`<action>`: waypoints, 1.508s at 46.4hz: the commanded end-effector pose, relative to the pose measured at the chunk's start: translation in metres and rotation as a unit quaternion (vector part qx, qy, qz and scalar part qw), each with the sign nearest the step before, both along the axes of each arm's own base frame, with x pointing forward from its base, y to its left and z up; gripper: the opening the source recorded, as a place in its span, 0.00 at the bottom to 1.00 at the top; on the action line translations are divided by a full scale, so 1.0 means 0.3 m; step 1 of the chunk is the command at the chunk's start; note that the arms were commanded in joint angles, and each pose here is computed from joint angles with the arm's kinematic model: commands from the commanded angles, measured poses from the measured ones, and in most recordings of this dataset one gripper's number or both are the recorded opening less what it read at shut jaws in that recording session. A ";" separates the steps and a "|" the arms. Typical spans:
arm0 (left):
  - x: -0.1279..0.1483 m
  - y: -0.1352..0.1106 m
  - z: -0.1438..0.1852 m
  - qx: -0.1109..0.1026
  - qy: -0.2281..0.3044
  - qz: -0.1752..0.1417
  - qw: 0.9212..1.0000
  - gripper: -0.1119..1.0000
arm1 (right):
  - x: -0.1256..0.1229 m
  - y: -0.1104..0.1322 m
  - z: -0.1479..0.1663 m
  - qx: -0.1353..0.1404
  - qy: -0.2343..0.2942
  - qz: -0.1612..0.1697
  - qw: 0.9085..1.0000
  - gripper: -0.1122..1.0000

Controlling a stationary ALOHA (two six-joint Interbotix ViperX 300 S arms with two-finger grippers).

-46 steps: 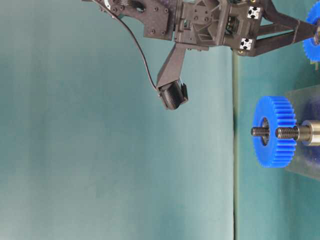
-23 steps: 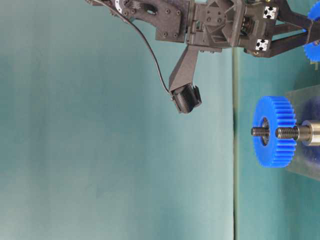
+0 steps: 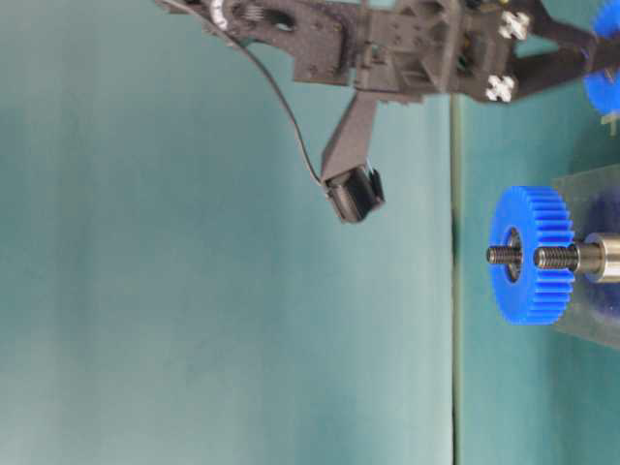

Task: Fit the small gear onto the shaft.
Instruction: 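Lower the right gripper and grasp the small blue gear by its hub, then lift the small gear and carry it left over the empty shaft, then lower the small gear onto the shaft beside the large gear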

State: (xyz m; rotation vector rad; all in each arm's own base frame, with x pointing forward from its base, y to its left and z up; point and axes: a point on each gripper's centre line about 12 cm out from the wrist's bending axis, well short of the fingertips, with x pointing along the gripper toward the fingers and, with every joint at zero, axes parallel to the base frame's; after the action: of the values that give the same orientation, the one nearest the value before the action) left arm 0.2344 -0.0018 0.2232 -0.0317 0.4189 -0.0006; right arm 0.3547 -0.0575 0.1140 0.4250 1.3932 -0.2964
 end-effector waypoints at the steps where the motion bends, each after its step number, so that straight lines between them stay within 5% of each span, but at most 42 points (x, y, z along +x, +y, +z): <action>1: 0.006 0.000 0.016 -0.001 -0.010 0.000 1.000 0.10 | 0.034 -0.003 0.126 -0.004 -0.047 -0.010 0.999 0.42; 10: 0.006 0.000 0.015 -0.001 -0.010 0.000 1.000 0.10 | 0.058 0.031 0.220 0.011 -0.037 -0.005 0.999 0.42; 26: 0.006 0.001 0.015 -0.001 -0.010 0.001 1.000 0.10 | 0.223 0.094 0.338 0.010 -0.085 0.030 0.996 0.42; 47: 0.000 0.001 0.007 -0.024 -0.007 0.011 1.000 0.10 | 0.341 0.146 0.303 0.013 -0.078 0.056 0.995 0.42; 70: 0.000 0.001 0.012 -0.022 -0.010 0.010 1.000 0.10 | 0.336 0.139 0.229 -0.003 -0.030 0.071 0.997 0.42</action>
State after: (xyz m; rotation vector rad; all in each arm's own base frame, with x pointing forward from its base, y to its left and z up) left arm 0.2323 -0.0018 0.2213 -0.0830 0.4204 0.0104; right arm 0.4545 -0.0142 0.1783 0.3392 1.3644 -0.1710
